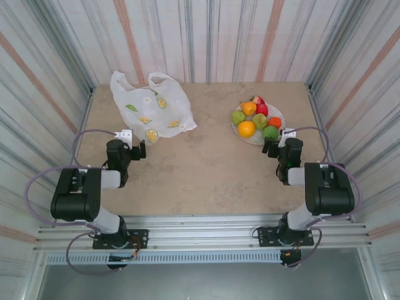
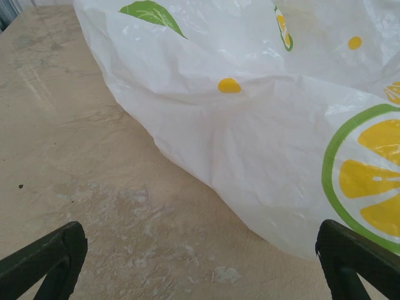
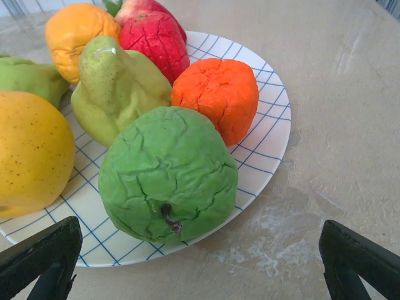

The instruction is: Place the fruits into the plastic bag

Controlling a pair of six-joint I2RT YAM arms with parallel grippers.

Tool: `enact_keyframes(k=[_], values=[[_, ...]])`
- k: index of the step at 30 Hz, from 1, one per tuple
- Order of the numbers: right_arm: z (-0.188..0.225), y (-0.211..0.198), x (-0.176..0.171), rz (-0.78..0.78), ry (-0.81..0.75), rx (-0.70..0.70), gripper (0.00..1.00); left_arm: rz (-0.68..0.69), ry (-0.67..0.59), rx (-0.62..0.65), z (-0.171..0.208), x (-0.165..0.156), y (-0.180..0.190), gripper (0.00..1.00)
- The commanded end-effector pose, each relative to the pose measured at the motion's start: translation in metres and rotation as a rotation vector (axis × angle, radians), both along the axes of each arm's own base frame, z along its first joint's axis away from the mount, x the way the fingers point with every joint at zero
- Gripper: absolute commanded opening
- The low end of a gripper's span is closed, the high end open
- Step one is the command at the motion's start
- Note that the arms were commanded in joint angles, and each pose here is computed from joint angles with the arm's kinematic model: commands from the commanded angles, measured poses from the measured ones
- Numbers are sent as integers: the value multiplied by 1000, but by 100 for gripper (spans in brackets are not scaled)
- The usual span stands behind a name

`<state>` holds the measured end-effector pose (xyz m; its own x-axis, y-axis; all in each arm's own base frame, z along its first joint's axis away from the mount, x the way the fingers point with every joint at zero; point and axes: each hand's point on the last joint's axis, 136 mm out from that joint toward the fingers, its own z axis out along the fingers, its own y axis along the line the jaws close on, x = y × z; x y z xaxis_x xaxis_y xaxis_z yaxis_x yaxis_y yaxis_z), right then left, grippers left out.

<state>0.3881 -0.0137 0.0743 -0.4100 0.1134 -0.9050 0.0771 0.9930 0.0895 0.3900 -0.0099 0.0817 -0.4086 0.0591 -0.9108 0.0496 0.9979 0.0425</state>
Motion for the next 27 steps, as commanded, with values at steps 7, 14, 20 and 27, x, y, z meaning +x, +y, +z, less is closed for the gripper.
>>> enact_keyframes(k=[7, 14, 20, 27], values=[[7, -2, 6, 2, -22, -11, 99, -19, -28, 13, 10, 5, -3, 98], [7, -2, 6, 1, -23, -8, 99, -21, -29, 6, 10, 6, -2, 99], [8, -2, 7, 1, -24, -8, 99, -22, -29, 6, 10, 5, -2, 98], [15, -7, 6, -46, -35, -32, 99, 4, -39, 7, 14, 4, 2, 99]])
